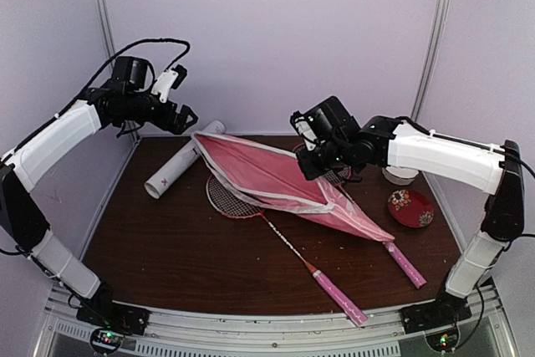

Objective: Pack up the badminton gear

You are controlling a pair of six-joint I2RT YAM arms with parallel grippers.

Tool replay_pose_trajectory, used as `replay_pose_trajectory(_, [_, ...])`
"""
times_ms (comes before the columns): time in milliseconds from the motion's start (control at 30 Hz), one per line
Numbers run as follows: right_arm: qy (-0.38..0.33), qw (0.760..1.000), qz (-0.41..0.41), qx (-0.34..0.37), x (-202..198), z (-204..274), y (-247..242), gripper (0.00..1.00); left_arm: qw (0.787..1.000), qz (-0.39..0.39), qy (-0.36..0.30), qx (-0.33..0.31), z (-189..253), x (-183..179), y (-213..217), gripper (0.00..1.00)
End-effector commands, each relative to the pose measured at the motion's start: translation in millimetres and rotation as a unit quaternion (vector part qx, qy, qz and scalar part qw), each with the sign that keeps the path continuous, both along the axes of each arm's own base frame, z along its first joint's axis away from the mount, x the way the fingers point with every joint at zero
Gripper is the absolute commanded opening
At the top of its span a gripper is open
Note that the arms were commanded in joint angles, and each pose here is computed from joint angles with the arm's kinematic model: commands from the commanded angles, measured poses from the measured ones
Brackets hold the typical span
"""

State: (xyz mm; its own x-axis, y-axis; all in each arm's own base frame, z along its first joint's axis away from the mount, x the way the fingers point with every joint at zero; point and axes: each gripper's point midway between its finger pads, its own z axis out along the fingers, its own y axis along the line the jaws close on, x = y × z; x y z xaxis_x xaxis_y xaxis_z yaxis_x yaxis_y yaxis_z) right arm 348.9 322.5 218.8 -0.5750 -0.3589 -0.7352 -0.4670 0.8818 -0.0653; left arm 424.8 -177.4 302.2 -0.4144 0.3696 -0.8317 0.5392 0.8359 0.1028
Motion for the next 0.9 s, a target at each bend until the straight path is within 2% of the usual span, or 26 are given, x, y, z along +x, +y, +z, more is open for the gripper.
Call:
replay_pose_trajectory(0, [-0.061,0.998,0.024,-0.004,-4,45,-13,0.0,0.993,-0.064,-0.085,-0.044,61,-15,-21,0.98])
replay_pose_trajectory(167, [-0.09,0.99,0.105,-0.009,-32,77,-20,0.0,0.979,-0.152,-0.127,-0.039,90,-54,-51,0.98])
replay_pose_trajectory(267, [-0.107,0.979,0.171,-0.013,-54,84,-19,0.0,0.969,-0.206,-0.126,-0.055,98,-76,-67,0.92])
replay_pose_trajectory(433, [-0.134,0.955,0.261,-0.035,-92,83,-13,0.0,0.948,-0.303,-0.095,-0.021,79,-121,-102,0.85])
replay_pose_trajectory(600, [-0.154,0.928,0.337,-0.045,-128,91,-3,0.0,0.933,-0.353,-0.075,0.005,60,-154,-134,0.75])
replay_pose_trajectory(733, [-0.16,0.911,0.379,-0.03,-153,98,4,0.0,0.914,-0.402,-0.06,-0.002,51,-185,-160,0.64])
replay_pose_trajectory(867, [-0.167,0.9,0.402,-0.02,-170,102,9,0.0,0.898,-0.437,-0.023,-0.034,42,-210,-179,0.62])
